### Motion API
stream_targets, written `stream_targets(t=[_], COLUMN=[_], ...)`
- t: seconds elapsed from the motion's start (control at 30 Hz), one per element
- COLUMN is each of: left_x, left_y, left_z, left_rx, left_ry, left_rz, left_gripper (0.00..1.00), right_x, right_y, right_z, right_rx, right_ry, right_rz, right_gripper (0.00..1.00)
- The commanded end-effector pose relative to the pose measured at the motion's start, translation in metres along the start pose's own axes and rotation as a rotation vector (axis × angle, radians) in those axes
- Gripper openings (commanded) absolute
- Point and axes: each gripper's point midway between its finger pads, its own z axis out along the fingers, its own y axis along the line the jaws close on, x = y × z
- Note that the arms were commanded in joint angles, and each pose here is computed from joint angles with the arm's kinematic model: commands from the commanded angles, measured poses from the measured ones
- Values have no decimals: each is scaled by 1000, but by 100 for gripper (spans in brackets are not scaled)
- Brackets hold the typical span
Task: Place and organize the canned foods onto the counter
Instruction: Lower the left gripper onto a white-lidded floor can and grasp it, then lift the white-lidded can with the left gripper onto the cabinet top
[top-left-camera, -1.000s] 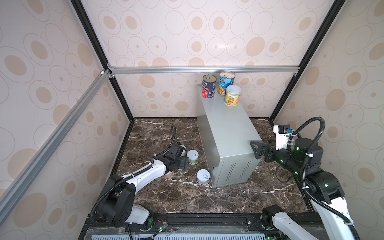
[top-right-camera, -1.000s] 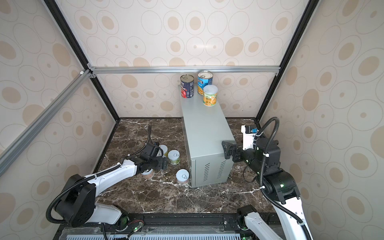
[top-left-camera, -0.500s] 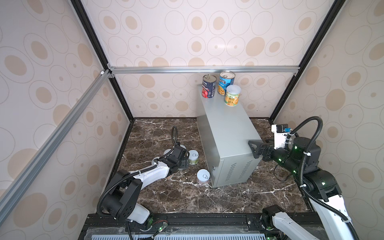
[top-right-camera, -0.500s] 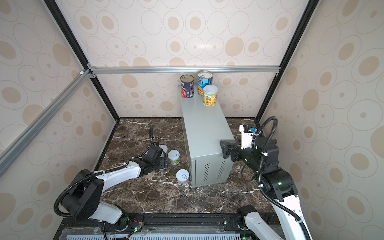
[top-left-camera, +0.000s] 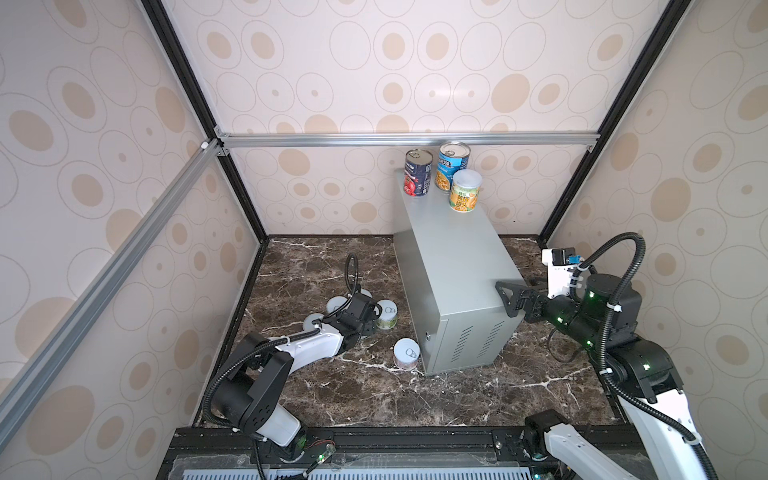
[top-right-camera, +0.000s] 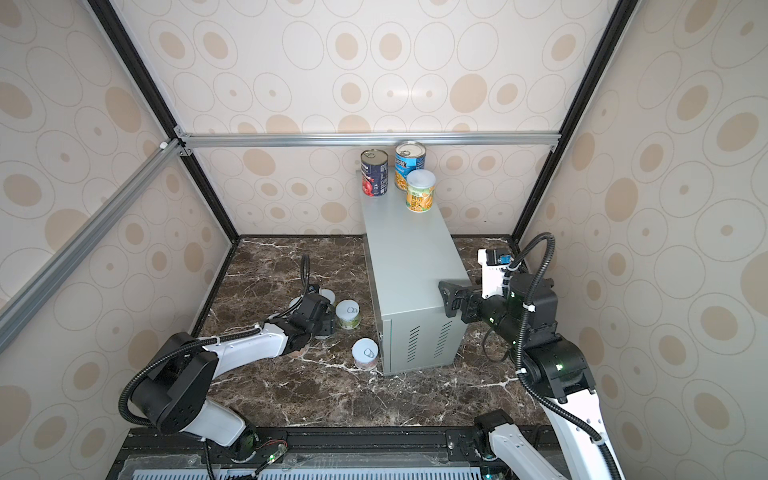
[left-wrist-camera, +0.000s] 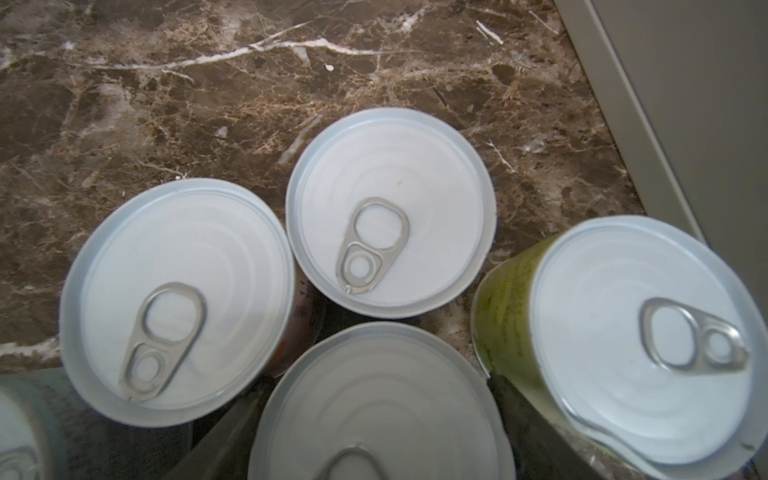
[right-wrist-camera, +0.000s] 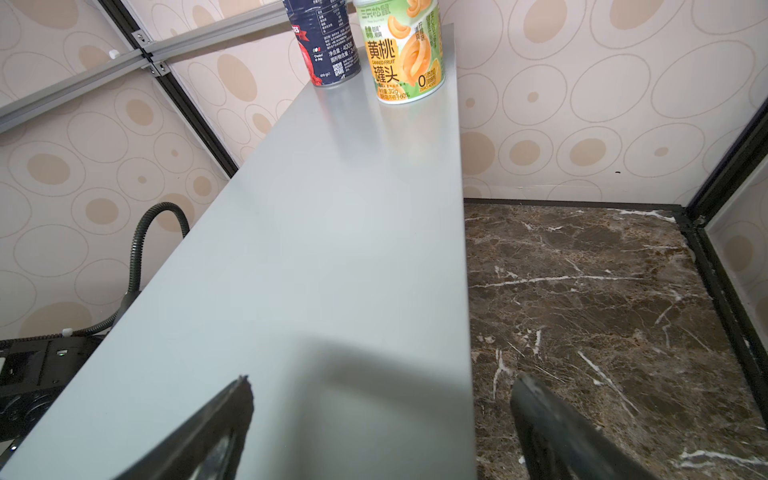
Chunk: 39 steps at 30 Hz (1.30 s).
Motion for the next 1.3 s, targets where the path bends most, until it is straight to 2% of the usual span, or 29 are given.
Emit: stream_targets(t=[0.0,0.27,0.33,0.37,0.53,0.77,0.9,1.1,1.27], left_x=[-7,-52,-64,-72,-111,-181,-207,-241,-252], left_y=[9,5,-3,-6,-23,-58,-85,-118,-140], left_z=[-13,-59,-72,-79,-118,-209,-255,-302,-327], left_rx=[-45,-3,42,54,138,347,504,680,815], left_ry=[-6,-77,-87,-89,-124,-267,-292,-343,-401], left_rz=[14,73,117,141,275,479,591,672,704], left_gripper=[57,28,12,0,0,0,0,0,0], right_x=[-7,-22,-24,-26,-34,-42,-47,-54,-57], right_y=[5,11,12,13,16,18,19,25,29], right_z=[1,-3,-4,-5,-5,-5,-3,-1,0], right_rx=[-29,-45,-49,-52,-66,-61,-63,-88,-106], right_ry=[-22,-46,-49,-53,-63,-49,-37,-20,-7], right_rz=[-4,-31,-36,-38,-43,-37,-35,-54,-76], right_gripper=[100,100,100,100,100,100,100,100,100])
